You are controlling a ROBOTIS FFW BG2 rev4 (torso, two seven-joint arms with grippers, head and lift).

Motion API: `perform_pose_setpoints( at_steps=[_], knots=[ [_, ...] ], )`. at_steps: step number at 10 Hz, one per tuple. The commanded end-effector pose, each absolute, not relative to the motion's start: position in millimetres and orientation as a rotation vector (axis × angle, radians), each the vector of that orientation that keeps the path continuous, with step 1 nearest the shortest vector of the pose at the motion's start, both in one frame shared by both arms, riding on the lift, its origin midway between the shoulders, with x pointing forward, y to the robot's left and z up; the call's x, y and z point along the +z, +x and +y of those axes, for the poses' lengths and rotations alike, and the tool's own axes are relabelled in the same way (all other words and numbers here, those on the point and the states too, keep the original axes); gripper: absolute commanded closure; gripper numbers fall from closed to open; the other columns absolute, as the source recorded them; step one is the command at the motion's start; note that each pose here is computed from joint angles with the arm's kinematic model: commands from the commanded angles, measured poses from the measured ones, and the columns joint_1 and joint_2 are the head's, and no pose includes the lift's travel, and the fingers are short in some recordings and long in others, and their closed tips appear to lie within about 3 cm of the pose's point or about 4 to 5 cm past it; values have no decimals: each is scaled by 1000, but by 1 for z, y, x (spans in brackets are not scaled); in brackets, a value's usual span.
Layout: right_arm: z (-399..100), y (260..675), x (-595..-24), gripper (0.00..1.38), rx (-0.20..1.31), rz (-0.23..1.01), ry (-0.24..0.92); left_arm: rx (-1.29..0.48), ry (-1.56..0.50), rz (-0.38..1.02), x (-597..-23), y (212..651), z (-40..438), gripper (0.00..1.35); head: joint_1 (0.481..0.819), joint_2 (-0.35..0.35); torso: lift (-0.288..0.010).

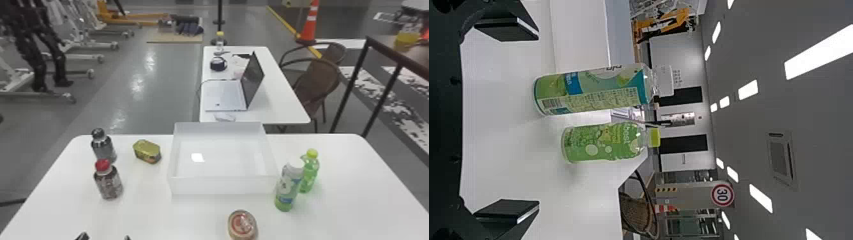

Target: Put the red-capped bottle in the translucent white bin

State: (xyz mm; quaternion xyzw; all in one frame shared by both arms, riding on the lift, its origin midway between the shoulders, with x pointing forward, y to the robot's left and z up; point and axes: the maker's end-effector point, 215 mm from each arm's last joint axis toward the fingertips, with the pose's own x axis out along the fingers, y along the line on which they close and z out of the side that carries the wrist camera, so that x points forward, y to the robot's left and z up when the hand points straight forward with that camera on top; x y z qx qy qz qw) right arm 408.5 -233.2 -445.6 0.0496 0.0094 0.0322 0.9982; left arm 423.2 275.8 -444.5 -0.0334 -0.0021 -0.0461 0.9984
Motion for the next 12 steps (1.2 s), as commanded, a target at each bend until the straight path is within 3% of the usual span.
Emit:
perform_pose_setpoints(
  at_steps=[1,6,12],
  knots=[
    [-233,408,-446,105,64,19,100,-96,-67,8,-448,427,274,119,549,0,-100],
    [-233,410,-445,105,64,17,102,-91,-22,40,-450,469,277,121,549,0,-100],
    [-225,419,-442,105,77,5,111,92,12,40,-446,529,307,121,549,0,-100]
  ],
)
